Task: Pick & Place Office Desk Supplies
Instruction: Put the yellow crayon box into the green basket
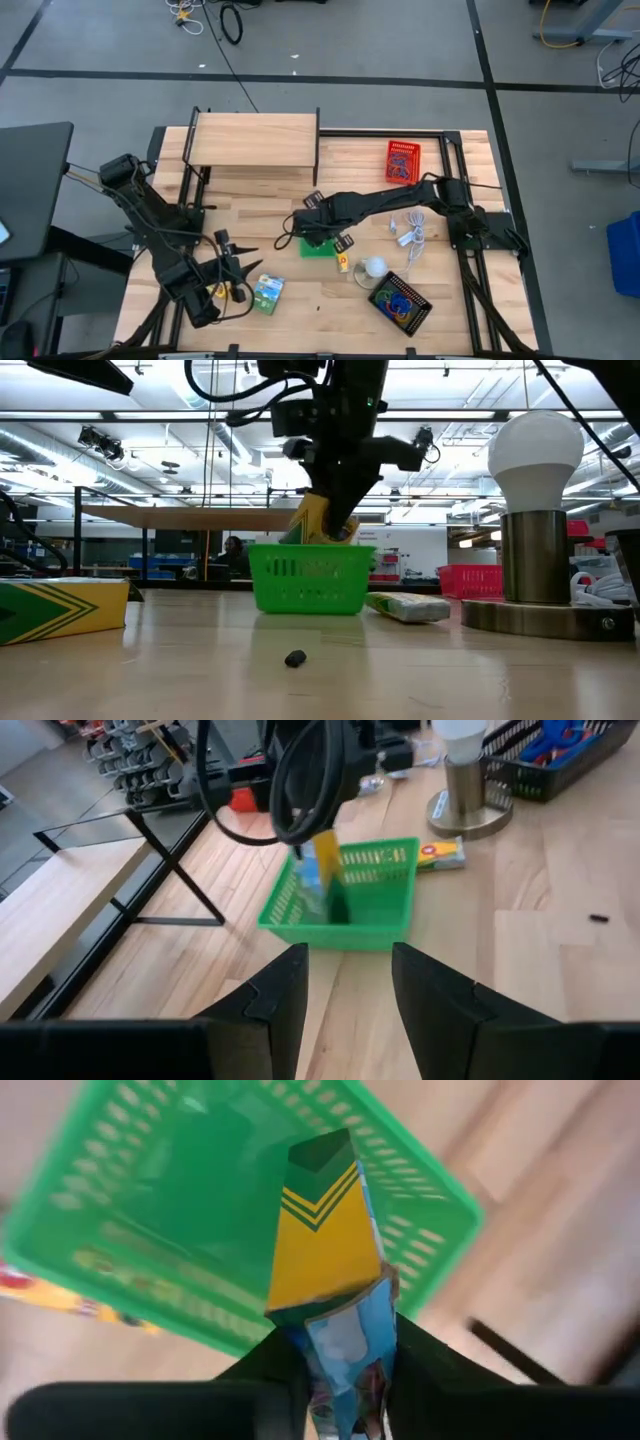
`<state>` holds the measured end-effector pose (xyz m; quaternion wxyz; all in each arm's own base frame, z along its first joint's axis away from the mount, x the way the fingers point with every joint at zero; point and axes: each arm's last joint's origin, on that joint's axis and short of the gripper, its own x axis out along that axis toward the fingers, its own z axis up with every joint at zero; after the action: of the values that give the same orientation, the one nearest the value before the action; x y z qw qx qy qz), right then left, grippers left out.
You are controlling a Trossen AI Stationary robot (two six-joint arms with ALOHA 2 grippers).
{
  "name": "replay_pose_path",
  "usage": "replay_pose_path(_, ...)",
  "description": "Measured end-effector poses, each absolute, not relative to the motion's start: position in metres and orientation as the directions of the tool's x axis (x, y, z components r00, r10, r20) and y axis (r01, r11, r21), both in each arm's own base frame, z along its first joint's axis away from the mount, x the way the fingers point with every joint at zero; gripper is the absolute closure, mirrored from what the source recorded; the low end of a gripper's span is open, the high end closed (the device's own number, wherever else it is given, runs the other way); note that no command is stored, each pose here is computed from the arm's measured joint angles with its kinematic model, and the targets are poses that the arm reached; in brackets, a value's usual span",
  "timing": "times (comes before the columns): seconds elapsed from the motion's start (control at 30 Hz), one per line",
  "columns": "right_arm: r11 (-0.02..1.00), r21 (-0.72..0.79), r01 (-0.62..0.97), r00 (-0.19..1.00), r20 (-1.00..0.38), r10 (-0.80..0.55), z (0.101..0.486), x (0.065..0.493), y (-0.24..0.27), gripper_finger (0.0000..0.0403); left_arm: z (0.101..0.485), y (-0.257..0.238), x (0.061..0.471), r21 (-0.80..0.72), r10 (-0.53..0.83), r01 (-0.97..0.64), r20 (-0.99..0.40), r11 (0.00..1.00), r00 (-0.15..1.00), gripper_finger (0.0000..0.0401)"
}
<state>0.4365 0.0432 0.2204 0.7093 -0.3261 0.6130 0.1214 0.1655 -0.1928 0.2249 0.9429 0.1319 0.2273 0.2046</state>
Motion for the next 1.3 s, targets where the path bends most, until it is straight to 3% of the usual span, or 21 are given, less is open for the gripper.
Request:
replay_pose_path(0.17,0.741,-0.357,-0.569,0.237,-0.934,-0.269,0.221,0.438,0.045,0.022,0.225,-0.194,0.165,0.335,0.438,-0.32,-0.383,0.886,0.813,0.0248)
replay_pose_path(0.27,0.749,-0.355,-0.559,0.233,-0.935,-0.269,0.221,0.437,0.044,0.0194,0.225,-0.194,0.166,0.336,0.433,-0.313,-0.386,0.888,0.814,0.0248)
replay_pose_path(0.73,0.739,-0.486,-0.467,0.291,-0.873,-0.39,0.224,0.443,0.044,0.0256,0.225,-0.196,0.167,0.326,0.417,-0.299,-0.397,0.897,0.818,0.0248)
replay_pose_path(1.3,0.638,-0.587,-0.498,0.336,-0.809,-0.482,0.227,0.435,0.085,0.0255,0.225,-0.198,0.168,0.313,0.403,-0.289,-0.411,0.905,0.818,0.0248)
